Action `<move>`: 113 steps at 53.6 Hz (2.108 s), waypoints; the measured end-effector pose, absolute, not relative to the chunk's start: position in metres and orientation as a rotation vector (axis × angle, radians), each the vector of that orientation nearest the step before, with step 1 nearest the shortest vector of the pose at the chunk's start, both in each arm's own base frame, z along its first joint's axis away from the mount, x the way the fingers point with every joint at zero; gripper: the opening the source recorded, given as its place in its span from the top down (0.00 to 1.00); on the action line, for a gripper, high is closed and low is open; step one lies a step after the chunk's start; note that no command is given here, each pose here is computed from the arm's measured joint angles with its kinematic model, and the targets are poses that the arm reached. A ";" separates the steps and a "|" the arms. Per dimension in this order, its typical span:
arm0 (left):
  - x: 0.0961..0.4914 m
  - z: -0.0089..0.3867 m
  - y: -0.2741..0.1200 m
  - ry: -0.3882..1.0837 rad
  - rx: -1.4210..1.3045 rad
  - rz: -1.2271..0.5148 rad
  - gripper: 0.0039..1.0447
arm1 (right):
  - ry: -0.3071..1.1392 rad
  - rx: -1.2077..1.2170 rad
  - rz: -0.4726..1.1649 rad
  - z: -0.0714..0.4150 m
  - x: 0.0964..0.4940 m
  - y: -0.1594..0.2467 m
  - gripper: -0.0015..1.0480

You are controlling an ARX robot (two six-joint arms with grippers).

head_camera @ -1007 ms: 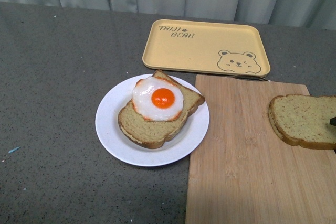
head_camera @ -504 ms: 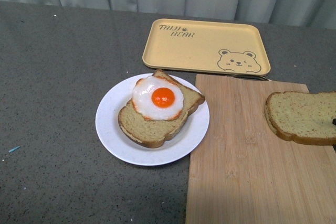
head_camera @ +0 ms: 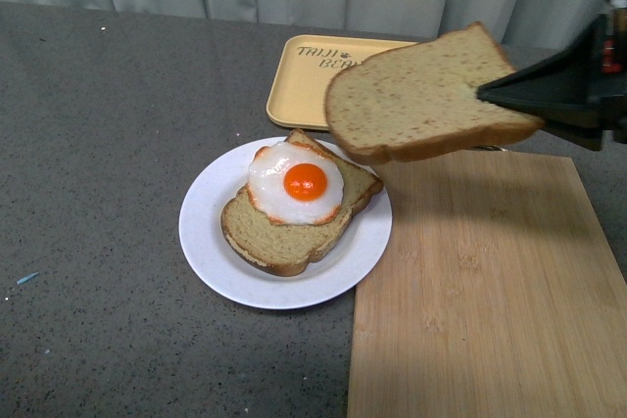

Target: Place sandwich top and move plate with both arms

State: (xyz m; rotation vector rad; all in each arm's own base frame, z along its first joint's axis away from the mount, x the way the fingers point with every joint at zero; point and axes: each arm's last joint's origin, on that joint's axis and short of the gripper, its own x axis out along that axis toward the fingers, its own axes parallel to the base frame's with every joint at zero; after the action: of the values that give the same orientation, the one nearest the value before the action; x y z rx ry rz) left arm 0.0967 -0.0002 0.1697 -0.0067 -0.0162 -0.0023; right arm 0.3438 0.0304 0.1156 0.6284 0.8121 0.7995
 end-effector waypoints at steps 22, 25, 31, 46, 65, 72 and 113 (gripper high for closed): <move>0.097 0.170 0.000 -0.016 -0.007 -0.002 0.06 | 0.976 0.597 0.926 0.072 0.382 0.112 0.97; 0.097 0.170 0.000 -0.016 -0.007 -0.002 0.06 | 0.993 0.592 0.925 0.065 0.384 0.119 0.97; 0.097 0.170 0.000 -0.016 -0.007 -0.002 0.06 | 1.053 0.584 0.891 0.051 0.389 0.123 0.97; 0.097 0.170 0.000 -0.016 -0.007 -0.002 0.06 | 1.018 0.514 0.833 0.051 0.385 0.108 0.59; 0.097 0.170 0.000 -0.017 -0.007 -0.001 0.06 | 0.619 0.242 0.449 0.084 0.372 0.064 0.20; 0.097 0.170 0.000 -0.015 -0.006 -0.002 0.06 | 0.255 0.033 0.094 0.081 0.337 0.049 0.39; 0.097 0.170 0.000 -0.017 -0.006 -0.002 0.06 | 0.025 0.002 -0.002 0.145 0.195 0.001 0.99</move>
State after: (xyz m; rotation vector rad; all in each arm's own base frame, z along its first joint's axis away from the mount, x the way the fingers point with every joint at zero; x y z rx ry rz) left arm 0.0967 -0.0002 0.1698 -0.0063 -0.0170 -0.0023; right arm 0.1949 0.0008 0.1453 0.0023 0.0254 -0.0016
